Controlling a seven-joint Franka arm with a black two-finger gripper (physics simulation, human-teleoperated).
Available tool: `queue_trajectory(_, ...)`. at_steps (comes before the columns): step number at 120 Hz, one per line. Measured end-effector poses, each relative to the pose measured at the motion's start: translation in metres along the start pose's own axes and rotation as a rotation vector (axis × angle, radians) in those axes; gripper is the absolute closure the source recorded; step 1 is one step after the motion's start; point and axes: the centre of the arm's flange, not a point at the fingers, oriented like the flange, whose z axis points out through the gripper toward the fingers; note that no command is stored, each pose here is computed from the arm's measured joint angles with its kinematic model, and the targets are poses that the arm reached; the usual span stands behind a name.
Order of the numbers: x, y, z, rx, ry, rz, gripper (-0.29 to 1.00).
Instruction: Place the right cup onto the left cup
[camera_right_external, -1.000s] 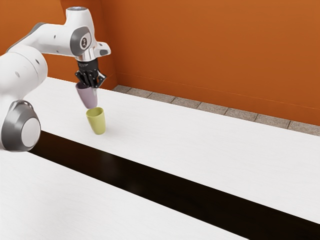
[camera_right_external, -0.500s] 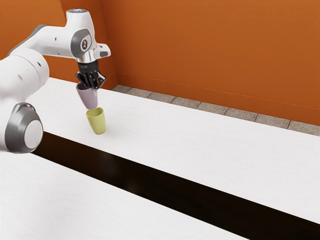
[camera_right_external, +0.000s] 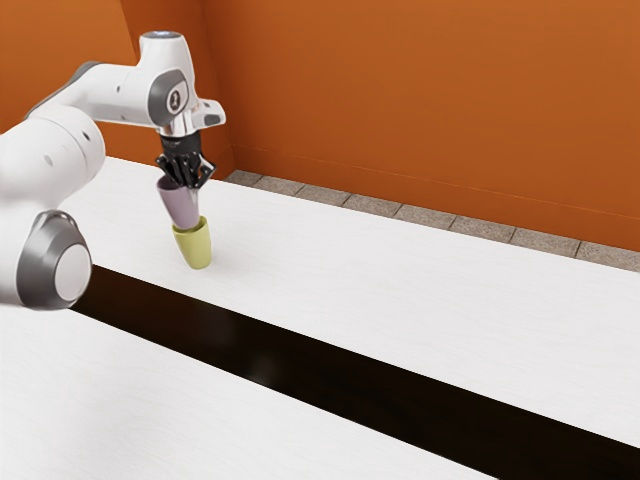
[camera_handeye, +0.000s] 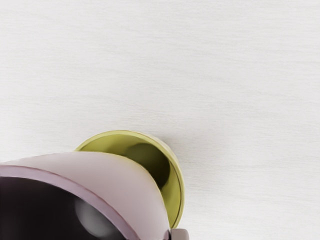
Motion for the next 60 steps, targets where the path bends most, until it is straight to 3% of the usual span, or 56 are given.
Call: queue_trajectory(60, 0.005, 0.005, 0.021, -0.004, -0.017, 0.010, 0.78)
